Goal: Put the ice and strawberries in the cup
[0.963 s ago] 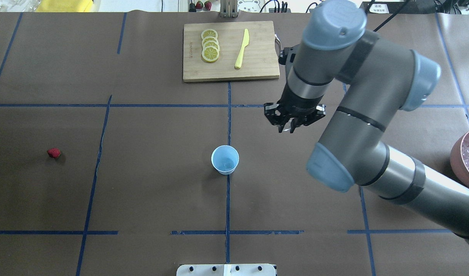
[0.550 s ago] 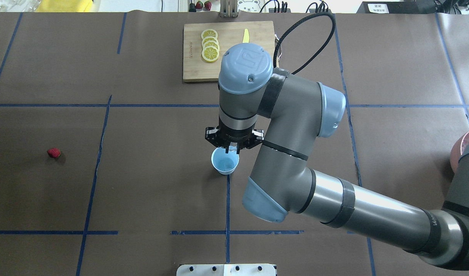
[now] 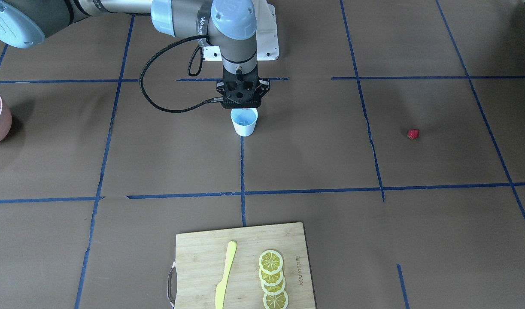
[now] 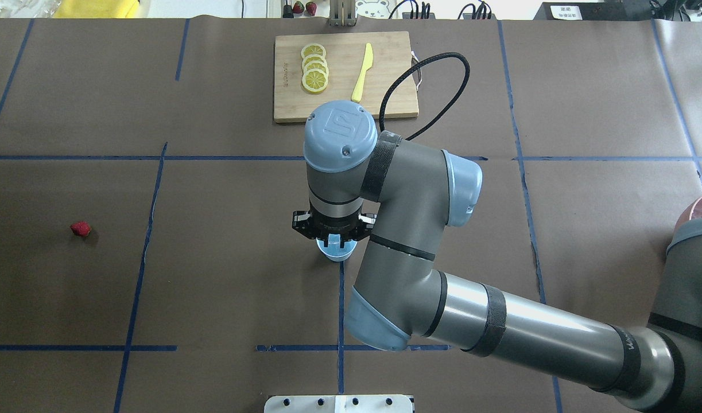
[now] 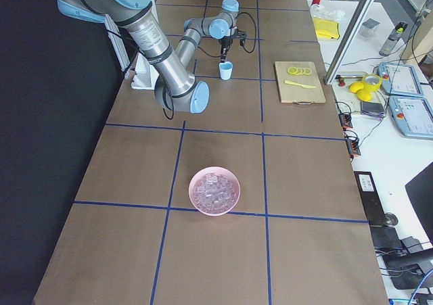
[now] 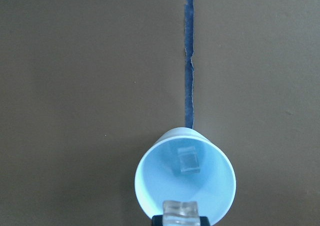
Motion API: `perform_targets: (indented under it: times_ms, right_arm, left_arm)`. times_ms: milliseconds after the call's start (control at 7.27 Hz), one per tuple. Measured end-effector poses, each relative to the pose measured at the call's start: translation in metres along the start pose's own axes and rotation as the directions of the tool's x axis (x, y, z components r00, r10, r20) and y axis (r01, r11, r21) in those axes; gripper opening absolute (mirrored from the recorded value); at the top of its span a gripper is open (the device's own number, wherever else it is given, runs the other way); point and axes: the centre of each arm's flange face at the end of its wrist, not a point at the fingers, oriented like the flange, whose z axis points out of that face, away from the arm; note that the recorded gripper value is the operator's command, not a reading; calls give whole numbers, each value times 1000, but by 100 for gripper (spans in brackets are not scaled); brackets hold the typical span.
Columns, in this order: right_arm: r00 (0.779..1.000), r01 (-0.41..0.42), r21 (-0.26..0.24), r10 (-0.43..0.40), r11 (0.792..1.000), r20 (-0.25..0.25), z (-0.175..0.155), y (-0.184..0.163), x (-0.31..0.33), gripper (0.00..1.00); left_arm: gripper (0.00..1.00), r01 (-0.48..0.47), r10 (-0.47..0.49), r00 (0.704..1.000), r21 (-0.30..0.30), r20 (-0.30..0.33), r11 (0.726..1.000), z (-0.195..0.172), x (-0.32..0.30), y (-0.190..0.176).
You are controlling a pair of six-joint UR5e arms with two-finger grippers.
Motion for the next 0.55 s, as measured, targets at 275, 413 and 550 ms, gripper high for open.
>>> perform_targets:
  times_ms: [275,413,550]
  right_arm:
    - [1000,-1,5,1,1000,-12,6,-1,-1,68]
    - [1000,-1,6,1,1000,-15,7,-2,-1,98]
    - [1000,-1,7,1,1000,-14,6,-1,-1,99]
  left_arm:
    - [100,0,0,1000,0,0,1000,0,0,0]
    - [100,0,0,1000,0,0,1000,0,0,0]
    - [100,0,0,1000,0,0,1000,0,0,0]
